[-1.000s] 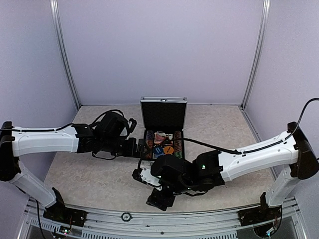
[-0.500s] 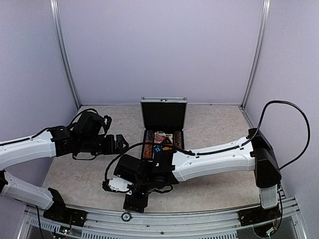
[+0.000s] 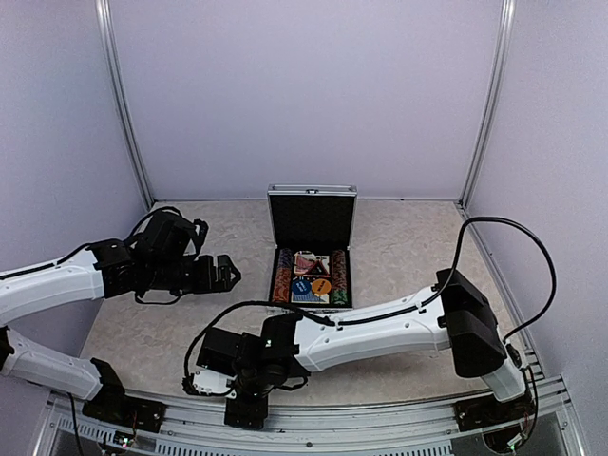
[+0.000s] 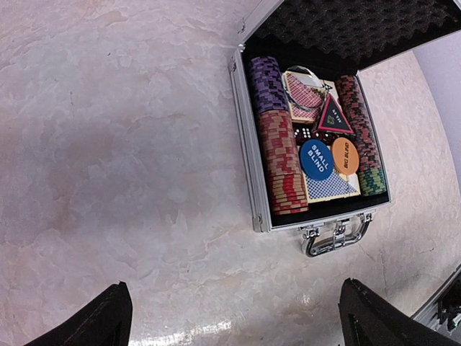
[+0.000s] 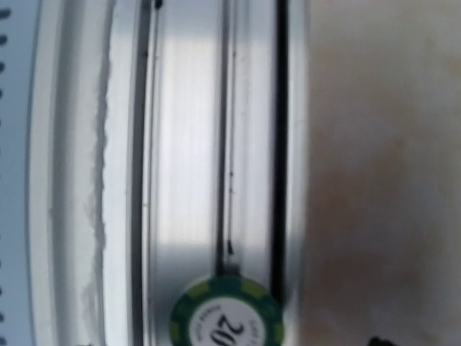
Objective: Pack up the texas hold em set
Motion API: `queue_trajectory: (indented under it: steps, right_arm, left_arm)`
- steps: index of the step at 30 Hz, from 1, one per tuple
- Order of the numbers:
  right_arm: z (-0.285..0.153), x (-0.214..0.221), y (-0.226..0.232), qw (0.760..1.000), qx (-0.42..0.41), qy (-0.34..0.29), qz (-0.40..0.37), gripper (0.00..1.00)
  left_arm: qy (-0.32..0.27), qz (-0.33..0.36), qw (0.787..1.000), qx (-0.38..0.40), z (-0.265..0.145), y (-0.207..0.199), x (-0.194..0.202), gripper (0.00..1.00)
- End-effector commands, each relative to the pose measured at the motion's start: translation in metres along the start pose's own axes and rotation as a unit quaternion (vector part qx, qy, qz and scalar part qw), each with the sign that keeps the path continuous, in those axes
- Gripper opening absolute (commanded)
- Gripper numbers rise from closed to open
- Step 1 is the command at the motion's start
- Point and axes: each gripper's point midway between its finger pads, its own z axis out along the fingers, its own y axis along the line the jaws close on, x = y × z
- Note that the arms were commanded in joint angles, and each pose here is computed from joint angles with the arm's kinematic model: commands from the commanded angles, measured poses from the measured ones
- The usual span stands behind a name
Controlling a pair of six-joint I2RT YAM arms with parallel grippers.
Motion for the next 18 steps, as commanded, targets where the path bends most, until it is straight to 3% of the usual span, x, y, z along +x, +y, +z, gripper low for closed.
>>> queue_trajectory:
  steps: [1, 10, 18]
  right_arm:
    - [0.011, 0.002, 0.002, 1.000, -0.002, 0.018, 0.002, 0.81]
    - [0.035, 0.014, -0.006, 0.999, 0.010, 0.046, 0.005, 0.77]
    - [0.036, 0.020, -0.003, 0.999, -0.004, 0.053, 0.008, 0.62]
  left_arm:
    - [-0.006, 0.001, 1.000, -0.009, -0.004, 0.007, -0.003, 0.99]
    - [-0.014, 0.000, 1.000, -0.005, -0.009, 0.007, -0.008, 0.99]
    - [-0.016, 0.001, 1.000, -0.007, -0.008, 0.009, -0.009, 0.99]
